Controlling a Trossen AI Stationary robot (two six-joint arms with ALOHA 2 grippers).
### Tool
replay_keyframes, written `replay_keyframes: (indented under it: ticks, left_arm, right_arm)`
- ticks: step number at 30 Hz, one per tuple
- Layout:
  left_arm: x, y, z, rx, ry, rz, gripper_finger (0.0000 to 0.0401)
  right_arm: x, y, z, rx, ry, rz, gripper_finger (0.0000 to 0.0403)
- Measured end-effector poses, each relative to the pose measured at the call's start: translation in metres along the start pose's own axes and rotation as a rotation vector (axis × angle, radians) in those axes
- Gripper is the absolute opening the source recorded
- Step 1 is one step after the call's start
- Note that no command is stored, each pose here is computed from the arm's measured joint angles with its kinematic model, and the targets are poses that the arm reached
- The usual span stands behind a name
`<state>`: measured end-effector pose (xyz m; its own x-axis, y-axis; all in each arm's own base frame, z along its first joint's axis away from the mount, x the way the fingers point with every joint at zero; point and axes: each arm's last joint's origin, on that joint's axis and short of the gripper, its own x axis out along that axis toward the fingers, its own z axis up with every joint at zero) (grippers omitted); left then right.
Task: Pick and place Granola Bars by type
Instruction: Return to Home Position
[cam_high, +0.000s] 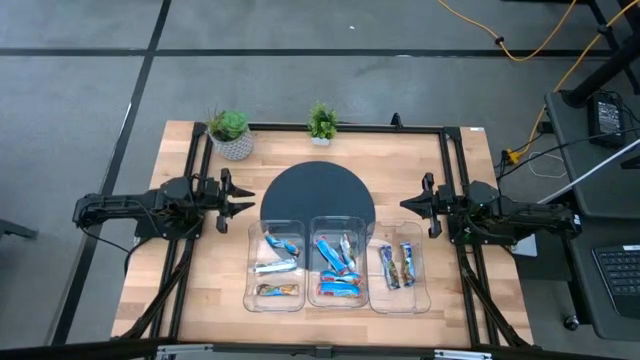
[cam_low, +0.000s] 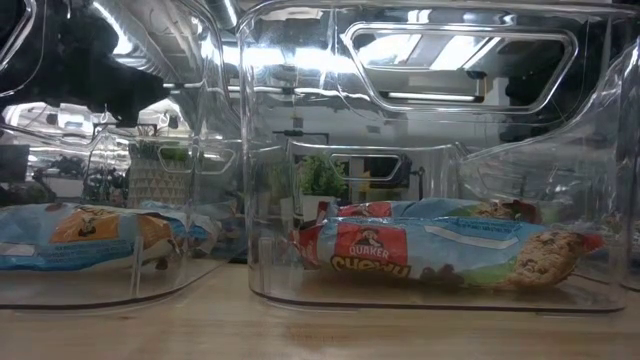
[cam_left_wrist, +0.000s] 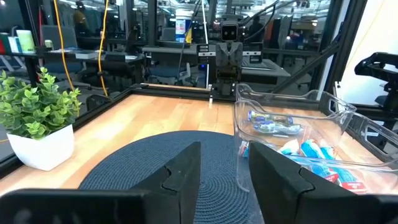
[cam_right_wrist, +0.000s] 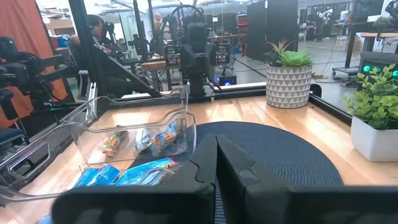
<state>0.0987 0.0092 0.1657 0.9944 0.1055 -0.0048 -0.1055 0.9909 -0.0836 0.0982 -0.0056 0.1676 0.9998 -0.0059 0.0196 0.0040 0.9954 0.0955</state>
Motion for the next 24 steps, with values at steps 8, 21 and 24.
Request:
replay_keyframes:
  ticks: [8, 21, 24]
  left_arm:
    - [0.0000, 0.0000, 0.0000, 0.000, 0.000, 0.000, 0.0123]
    - [0.0000, 0.0000, 0.0000, 0.000, 0.000, 0.000, 0.0128]
    - [0.0000, 0.0000, 0.0000, 0.000, 0.000, 0.000, 0.0126]
  right_arm:
    - [0.0000, 0.0000, 0.0000, 0.000, 0.000, 0.000, 0.0008]
    - [0.0000, 0.0000, 0.0000, 0.000, 0.000, 0.000, 0.0008]
    - [0.0000, 0.0000, 0.0000, 0.000, 0.000, 0.000, 0.0008]
